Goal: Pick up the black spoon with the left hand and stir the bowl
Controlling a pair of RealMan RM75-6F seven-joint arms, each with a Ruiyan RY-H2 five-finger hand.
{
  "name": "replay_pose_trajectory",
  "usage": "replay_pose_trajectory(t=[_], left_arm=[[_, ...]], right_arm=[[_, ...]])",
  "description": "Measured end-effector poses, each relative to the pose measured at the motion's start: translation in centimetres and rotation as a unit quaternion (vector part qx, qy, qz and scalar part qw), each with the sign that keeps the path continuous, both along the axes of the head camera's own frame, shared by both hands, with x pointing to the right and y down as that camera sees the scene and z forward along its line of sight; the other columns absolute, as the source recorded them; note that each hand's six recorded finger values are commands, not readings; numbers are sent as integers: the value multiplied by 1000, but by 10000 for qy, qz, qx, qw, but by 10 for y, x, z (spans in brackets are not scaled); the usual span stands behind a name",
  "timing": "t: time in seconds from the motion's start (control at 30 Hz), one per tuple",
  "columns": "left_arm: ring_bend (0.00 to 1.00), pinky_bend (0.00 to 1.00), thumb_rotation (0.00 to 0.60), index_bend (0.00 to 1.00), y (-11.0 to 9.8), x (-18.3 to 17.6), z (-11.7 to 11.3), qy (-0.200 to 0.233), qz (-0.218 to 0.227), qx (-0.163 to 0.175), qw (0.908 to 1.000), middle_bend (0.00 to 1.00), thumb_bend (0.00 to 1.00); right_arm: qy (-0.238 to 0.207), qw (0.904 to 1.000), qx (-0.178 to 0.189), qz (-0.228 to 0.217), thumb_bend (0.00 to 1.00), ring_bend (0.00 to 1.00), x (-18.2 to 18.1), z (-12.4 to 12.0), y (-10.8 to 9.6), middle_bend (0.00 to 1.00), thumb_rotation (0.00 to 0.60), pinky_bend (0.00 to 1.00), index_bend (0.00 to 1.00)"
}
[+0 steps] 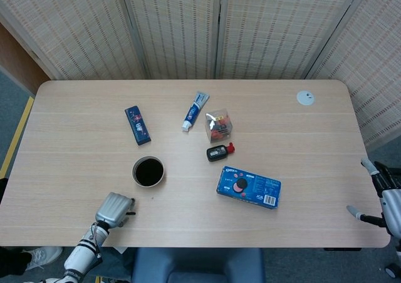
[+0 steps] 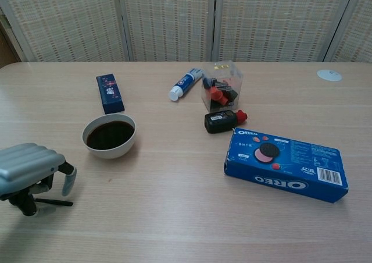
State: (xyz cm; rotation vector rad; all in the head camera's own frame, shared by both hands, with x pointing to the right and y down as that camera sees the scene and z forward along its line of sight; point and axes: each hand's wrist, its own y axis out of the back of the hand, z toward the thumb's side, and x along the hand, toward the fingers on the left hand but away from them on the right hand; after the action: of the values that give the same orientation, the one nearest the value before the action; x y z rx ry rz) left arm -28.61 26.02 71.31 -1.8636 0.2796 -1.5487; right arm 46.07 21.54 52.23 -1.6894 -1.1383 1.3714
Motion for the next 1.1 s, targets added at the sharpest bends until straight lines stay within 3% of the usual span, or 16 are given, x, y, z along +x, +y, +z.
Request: replay_pose_trajectory(t=[1.1], left_arm=[[1000, 1000, 600, 523, -1, 0, 14, -185, -72, -199, 9996, 1000, 287]], right_arm=[[55, 9999, -5, 87, 16, 79, 4, 0, 1, 155, 600, 208, 0]])
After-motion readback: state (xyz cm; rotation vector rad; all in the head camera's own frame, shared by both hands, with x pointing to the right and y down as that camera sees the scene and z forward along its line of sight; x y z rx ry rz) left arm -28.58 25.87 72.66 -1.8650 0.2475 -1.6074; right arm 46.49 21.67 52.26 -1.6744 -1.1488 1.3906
